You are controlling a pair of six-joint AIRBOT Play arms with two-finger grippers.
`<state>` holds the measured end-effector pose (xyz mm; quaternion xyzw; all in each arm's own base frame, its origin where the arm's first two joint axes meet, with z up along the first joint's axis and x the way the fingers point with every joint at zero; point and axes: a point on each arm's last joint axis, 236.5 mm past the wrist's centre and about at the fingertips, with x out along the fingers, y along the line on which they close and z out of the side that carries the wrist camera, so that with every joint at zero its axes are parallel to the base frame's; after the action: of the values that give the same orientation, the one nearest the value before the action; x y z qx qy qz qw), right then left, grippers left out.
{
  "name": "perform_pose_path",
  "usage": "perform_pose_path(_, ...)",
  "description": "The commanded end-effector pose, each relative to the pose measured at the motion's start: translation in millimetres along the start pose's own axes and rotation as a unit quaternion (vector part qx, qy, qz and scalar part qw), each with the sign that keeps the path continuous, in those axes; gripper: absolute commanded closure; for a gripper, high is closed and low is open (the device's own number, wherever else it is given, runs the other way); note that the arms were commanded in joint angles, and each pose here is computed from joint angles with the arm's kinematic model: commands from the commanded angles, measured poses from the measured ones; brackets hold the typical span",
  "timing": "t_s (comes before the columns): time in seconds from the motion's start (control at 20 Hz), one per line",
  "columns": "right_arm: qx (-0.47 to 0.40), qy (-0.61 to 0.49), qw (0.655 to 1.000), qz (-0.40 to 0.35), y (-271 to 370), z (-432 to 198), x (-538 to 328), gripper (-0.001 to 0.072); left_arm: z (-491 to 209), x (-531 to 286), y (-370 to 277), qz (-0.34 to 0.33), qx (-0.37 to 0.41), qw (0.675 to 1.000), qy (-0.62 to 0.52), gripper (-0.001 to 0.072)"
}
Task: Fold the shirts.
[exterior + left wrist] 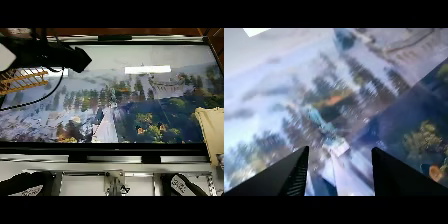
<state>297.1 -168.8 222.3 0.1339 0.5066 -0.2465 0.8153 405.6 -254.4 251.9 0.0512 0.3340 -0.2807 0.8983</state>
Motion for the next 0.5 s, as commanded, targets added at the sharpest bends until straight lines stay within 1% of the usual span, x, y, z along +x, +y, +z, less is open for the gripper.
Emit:
perform_pose_path(0.0,-0.120,0.037,0.992,0.032,69.6,-1.9,34.0,0.0070,-83.1,26.8,51.8,0.102,-0.073,0.977,0.174,0.0242)
perform_pose_path(0.05,-0.135,0.048,0.989,0.038,81.6,-4.8,41.7,0.0055,-102.1,30.0,60.4,0.111,-0.082,0.967,0.214,0.0238)
perform_pose_path(0.1,-0.155,0.056,0.985,0.050,94.5,-7.8,47.0,0.0055,-112.4,30.6,66.8,0.119,-0.097,0.960,0.235,0.0236)
perform_pose_path(0.2,-0.203,0.065,0.974,0.074,116.6,-14.3,51.8,0.0056,-115.2,29.6,76.8,0.128,-0.114,0.956,0.238,0.0235)
perform_pose_path(0.45,-0.219,0.065,0.970,0.083,130.5,-18.7,50.1,0.0056,-115.8,29.5,81.3,0.131,-0.118,0.955,0.239,0.0237)
